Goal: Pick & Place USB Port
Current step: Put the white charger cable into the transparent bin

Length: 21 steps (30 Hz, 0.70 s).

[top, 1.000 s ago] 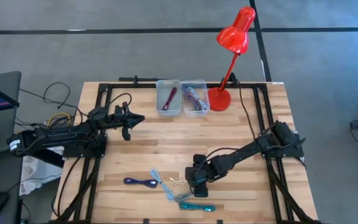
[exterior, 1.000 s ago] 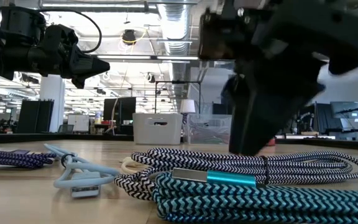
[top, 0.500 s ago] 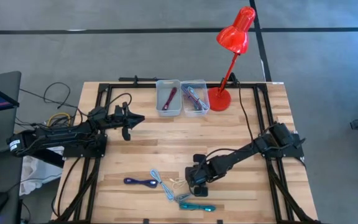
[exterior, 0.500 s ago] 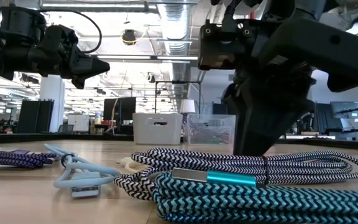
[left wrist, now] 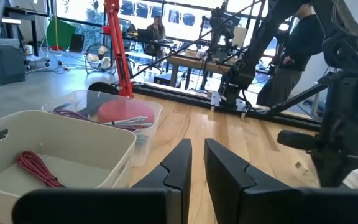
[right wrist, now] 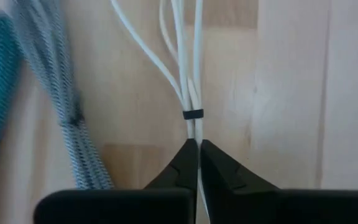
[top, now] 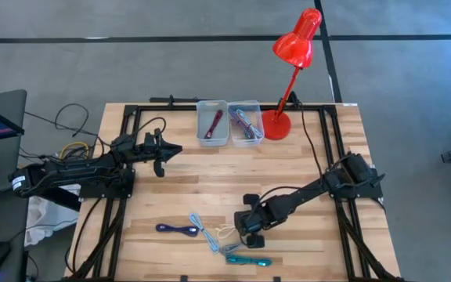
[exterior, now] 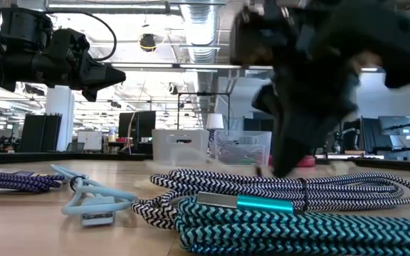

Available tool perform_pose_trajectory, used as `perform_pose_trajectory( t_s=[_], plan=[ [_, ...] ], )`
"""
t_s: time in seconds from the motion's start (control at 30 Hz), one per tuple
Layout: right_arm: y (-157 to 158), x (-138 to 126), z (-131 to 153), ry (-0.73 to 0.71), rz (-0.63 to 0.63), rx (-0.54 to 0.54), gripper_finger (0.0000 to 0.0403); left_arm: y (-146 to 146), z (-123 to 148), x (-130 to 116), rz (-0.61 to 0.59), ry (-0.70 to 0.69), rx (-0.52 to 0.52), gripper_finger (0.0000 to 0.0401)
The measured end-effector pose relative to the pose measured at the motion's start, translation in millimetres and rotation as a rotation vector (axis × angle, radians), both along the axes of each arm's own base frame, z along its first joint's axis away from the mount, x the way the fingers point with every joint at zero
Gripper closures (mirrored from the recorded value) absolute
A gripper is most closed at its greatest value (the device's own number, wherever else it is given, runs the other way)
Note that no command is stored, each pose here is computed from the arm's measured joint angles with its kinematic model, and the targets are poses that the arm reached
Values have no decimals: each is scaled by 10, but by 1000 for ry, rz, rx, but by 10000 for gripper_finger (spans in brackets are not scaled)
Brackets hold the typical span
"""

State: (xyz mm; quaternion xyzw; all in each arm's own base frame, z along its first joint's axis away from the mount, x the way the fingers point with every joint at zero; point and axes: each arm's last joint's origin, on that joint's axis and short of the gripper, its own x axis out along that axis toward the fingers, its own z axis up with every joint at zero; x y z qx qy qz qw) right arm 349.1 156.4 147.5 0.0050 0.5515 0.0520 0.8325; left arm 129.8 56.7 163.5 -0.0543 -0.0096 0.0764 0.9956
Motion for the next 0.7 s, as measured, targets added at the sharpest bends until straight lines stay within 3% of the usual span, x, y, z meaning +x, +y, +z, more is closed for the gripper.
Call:
perform_pose_trajectory(
  t_s=[0.3, 0.7],
  plan=[
    [-178, 12, 218, -48, -44, -23, 402, 0, 0, 0, 0, 0, 0, 357],
    [-732, -59, 845, -207, -194, -130, 403, 0, 0, 0, 0, 0, 4, 357]
  ],
)
